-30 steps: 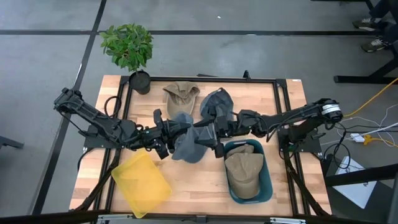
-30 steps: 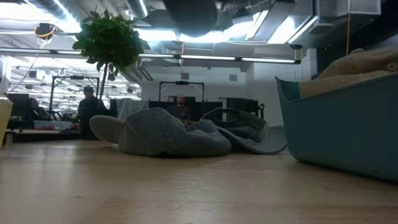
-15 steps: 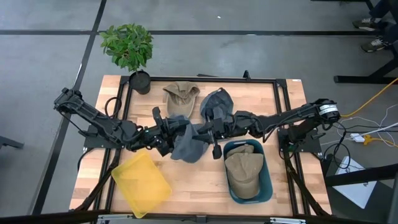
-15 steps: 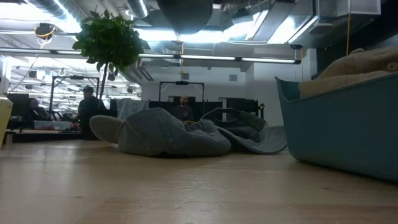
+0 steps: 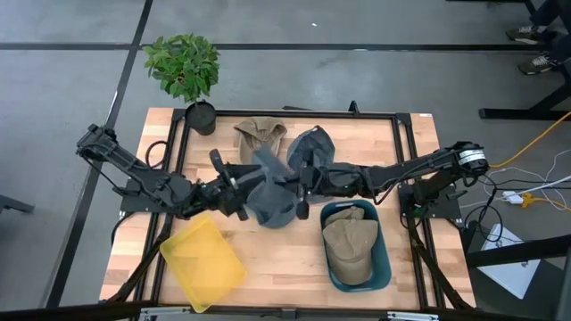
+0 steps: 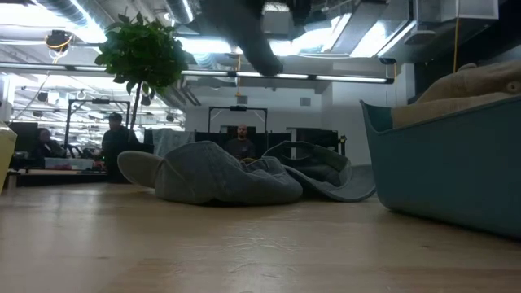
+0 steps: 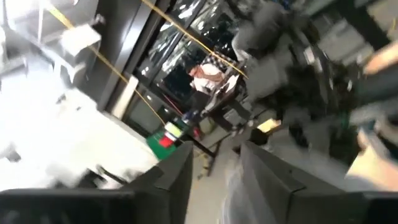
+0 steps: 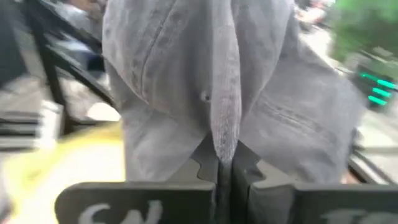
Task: Pick & Place hat
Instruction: Put the left gray cap into the yellow bin
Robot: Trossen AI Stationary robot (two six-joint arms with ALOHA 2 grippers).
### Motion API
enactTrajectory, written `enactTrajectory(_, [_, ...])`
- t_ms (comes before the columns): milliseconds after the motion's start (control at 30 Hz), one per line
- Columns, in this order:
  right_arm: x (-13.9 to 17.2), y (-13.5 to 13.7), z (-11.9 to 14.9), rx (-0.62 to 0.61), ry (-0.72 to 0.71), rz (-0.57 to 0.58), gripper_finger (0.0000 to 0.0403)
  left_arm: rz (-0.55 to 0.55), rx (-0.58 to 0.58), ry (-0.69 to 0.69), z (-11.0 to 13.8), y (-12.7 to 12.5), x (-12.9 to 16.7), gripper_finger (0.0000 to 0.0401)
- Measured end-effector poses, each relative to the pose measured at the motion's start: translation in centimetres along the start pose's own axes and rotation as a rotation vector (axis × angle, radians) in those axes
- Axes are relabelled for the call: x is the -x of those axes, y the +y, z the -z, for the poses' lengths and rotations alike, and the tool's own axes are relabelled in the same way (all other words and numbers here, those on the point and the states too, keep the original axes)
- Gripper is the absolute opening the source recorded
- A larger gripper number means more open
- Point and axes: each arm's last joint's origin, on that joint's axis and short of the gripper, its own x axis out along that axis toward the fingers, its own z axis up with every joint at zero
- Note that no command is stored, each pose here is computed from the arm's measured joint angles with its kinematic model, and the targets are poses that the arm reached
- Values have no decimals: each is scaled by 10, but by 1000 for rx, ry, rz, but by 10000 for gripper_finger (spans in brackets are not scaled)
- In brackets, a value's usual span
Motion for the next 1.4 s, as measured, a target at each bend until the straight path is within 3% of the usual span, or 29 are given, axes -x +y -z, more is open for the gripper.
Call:
enactTrajectory(167, [1,-6,8,41,85,199,6,-1,242,54,7,6,6,174])
enactTrajectory(400, [2,-9,13,71,138,342,8,121,634,121,29,16,4,195])
enactTrajectory(733, [3,-10,14,92,149,352,8,275,982,276,59,26,-16,196])
enactTrajectory(1067, [2,-9,15,76,151,352,7,278,957,297,65,16,-37,197])
enactTrajectory(1400, [1,-9,15,67,149,337,7,214,819,277,63,-2,-55,196])
